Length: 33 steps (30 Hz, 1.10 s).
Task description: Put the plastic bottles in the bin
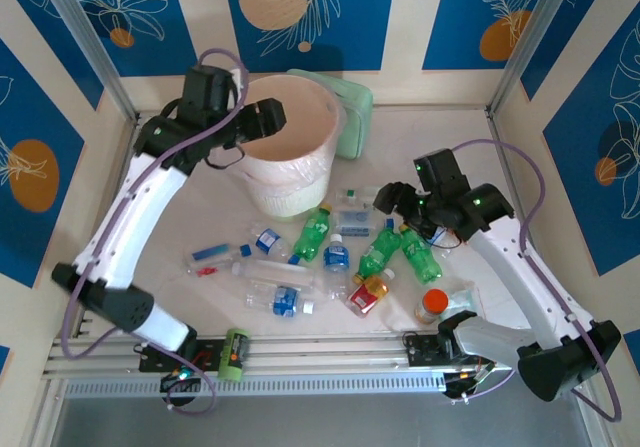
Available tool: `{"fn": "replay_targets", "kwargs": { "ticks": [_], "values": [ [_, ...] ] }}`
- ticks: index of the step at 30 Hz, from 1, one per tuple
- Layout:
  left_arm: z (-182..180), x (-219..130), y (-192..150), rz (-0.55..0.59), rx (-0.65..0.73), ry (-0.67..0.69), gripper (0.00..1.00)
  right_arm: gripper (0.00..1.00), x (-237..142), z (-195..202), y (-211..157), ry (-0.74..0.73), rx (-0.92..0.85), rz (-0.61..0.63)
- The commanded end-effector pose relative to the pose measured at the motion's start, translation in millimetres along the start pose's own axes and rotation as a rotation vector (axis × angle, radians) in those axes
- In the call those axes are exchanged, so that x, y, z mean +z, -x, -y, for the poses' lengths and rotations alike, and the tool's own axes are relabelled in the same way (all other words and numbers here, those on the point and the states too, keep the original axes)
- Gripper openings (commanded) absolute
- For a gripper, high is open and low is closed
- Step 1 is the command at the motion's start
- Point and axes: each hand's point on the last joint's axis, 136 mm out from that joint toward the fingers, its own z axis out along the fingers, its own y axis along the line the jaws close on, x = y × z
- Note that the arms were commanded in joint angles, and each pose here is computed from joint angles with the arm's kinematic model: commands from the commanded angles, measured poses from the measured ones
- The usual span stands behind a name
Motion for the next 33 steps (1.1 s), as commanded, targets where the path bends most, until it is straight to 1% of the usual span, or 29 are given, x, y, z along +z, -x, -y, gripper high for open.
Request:
{"fn": "replay_targets", "kwargs": {
  "ticks": [1, 5, 9, 12, 16, 20, 25, 29, 33],
  "values": [
    [10.3, -21.4, -0.5, 0.062, 0.051, -0.084, 0.76, 0.82, -12.0, 25.6, 4.9, -0.081, 0.041, 0.018],
    [2.6, -40.5, -24.9, 0.079, 0.064, -0.128, 0.77, 0.83, -4.3, 51.4, 6.1, -0.133, 0.106, -0.019],
    [-14.7, -50.7, -51.0, 0.07, 0.079, -0.112, 0.79, 0.84, 2.8, 69.3, 3.7, -0.165, 0.143, -0.043],
    [-29.3, -46.6, -75.2, 0.021, 0.052, -0.089, 0.79, 0.84, 10.1, 74.6, -1.2, -0.168, 0.158, -0.065],
    [-52.6, -33.4, -117.5, -0.102, -0.004, -0.039, 0.75, 0.83, 19.7, 70.9, -9.5, -0.142, 0.172, -0.095],
    [-87.3, -24.7, -167.5, -0.22, -0.108, 0.061, 0.7, 0.82, 30.8, 59.7, -22.1, -0.114, 0.143, -0.126],
    [-123.0, -23.5, -224.5, -0.333, -0.268, 0.171, 0.7, 0.81, 42.9, 40.6, -36.9, -0.107, 0.064, -0.156],
    [-151.6, -24.8, -260.7, -0.395, -0.412, 0.302, 0.7, 0.81, 48.7, 28.2, -41.7, -0.112, 0.019, -0.167],
    [-165.4, -19.7, -290.1, -0.463, -0.542, 0.378, 0.65, 0.8, 52.7, 19.3, -45.2, -0.105, 0.0, -0.175]
  ]
}}
